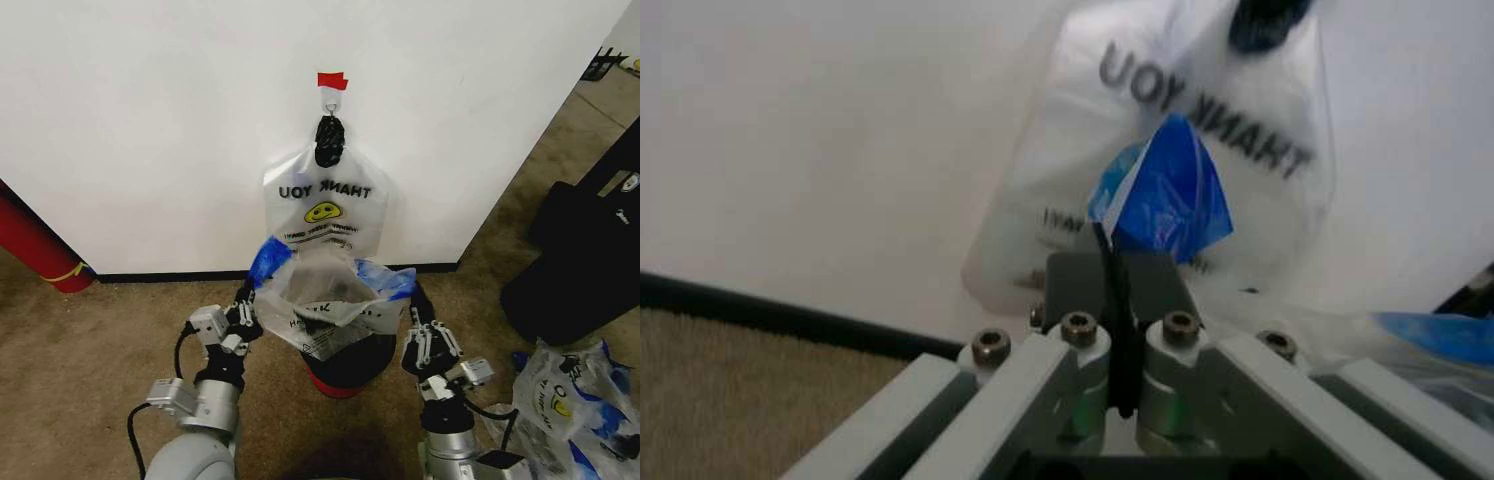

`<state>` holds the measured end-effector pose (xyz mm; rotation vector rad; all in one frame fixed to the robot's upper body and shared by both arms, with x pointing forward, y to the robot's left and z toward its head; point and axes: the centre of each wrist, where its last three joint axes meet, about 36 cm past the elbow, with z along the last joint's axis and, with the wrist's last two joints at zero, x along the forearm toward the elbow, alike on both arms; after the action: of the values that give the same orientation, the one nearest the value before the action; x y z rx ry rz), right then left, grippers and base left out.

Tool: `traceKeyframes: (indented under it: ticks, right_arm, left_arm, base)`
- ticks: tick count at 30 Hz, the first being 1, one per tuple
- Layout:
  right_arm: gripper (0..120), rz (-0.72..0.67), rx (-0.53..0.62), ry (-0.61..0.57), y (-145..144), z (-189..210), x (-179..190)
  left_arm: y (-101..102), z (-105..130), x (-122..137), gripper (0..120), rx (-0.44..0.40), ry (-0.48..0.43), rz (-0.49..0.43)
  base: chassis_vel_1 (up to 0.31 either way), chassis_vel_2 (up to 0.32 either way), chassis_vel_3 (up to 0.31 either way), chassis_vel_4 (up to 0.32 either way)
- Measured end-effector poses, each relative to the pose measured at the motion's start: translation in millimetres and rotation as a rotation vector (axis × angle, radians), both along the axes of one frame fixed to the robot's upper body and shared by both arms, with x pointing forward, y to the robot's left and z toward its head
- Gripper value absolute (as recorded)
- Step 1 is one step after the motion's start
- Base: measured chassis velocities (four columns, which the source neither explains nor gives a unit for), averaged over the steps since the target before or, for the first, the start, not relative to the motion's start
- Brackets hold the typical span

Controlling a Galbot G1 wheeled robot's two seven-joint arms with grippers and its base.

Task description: Pick up the garbage bag from the wall and place it over the trash bin.

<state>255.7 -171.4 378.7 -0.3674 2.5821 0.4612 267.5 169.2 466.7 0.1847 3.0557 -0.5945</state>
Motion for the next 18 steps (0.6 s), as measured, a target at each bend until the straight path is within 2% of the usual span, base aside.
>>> traceKeyframes:
  ticks: [4, 7, 13, 15, 18]
  right_arm:
    - [0, -0.008, -0.036, 0.043, -8, -17, 1]
    - [0, -0.004, -0.094, 0.033, -21, -18, 5]
    - [0, 0.168, -0.200, -0.079, -84, -14, 29]
    - [0, 0.200, -0.220, -0.091, -92, -16, 31]
    - [0, 0.300, -0.321, -0.120, -122, -29, 38]
  left_arm:
    - [-5, -11, -12, 0, 0.001, 0.058, -0.018]
    - [-7, -13, -20, 0, -0.001, 0.087, -0.033]
    - [-14, -6, -34, 0, -0.097, 0.132, -0.099]
    - [-15, -5, -35, 0, -0.110, 0.139, -0.108]
    - [-17, -6, -37, 0, -0.146, 0.165, -0.140]
  base:
    - [0.000, 0.000, 0.000, 0.000]
    - [0.000, 0.000, 0.000, 0.000]
    - [0.000, 0.000, 0.000, 0.000]
    - [0.000, 0.000, 0.000, 0.000]
    - [0.000, 0.000, 0.000, 0.000]
